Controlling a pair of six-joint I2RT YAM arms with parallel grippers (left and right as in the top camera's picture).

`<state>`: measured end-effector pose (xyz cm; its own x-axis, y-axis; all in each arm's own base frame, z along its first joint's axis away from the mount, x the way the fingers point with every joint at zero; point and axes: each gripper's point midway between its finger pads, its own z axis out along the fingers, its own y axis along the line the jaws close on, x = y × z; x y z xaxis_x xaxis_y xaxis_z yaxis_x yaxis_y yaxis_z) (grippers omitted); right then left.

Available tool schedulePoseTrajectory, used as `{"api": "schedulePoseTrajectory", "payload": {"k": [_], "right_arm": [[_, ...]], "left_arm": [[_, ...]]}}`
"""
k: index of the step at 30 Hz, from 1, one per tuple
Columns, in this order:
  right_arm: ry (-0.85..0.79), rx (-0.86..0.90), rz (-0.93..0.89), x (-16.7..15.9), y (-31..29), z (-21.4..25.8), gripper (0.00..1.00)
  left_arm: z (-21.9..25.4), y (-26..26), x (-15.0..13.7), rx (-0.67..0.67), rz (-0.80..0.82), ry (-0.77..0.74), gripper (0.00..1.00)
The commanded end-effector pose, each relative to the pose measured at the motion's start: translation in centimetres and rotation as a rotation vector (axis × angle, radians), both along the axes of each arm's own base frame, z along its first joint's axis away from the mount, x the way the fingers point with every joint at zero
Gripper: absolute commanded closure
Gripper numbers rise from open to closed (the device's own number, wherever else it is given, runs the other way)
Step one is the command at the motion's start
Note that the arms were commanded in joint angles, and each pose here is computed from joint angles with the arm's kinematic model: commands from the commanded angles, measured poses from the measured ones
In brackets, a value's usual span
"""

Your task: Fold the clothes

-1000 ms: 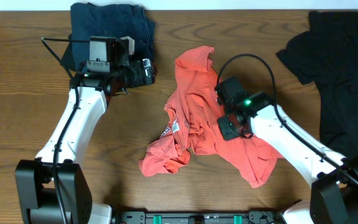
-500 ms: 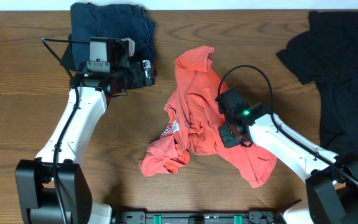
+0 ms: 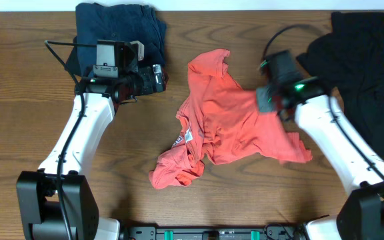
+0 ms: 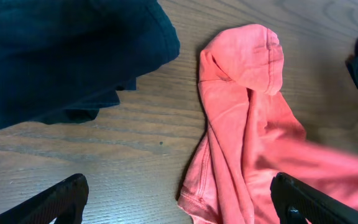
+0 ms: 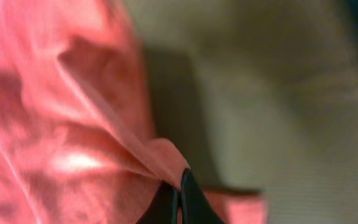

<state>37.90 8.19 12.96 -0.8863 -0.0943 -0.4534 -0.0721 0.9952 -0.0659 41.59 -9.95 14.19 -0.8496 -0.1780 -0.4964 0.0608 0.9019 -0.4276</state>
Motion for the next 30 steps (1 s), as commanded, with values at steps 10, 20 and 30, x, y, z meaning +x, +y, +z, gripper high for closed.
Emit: {"api": "schedulePoseTrajectory", "payload": {"k": [10, 20, 30], "right_arm": [[-0.259, -0.002, -0.102, 8.2, -8.4, 1.8, 0.19], [-0.038, 0.060, -0.047, 3.0, -6.5, 2.9, 0.20], [0.185, -0.093, -0.096, -1.5, -9.3, -4.4, 0.34]], "left_arm": [[-0.3, 0.5, 0.3, 0.026, 0.017, 0.003, 0.05], [-0.3, 0.7, 0.6, 0.040, 0.028, -0.008, 0.05], [0.1, 0.7, 1.4, 0.040, 0.031, -0.043, 0.05]]}}
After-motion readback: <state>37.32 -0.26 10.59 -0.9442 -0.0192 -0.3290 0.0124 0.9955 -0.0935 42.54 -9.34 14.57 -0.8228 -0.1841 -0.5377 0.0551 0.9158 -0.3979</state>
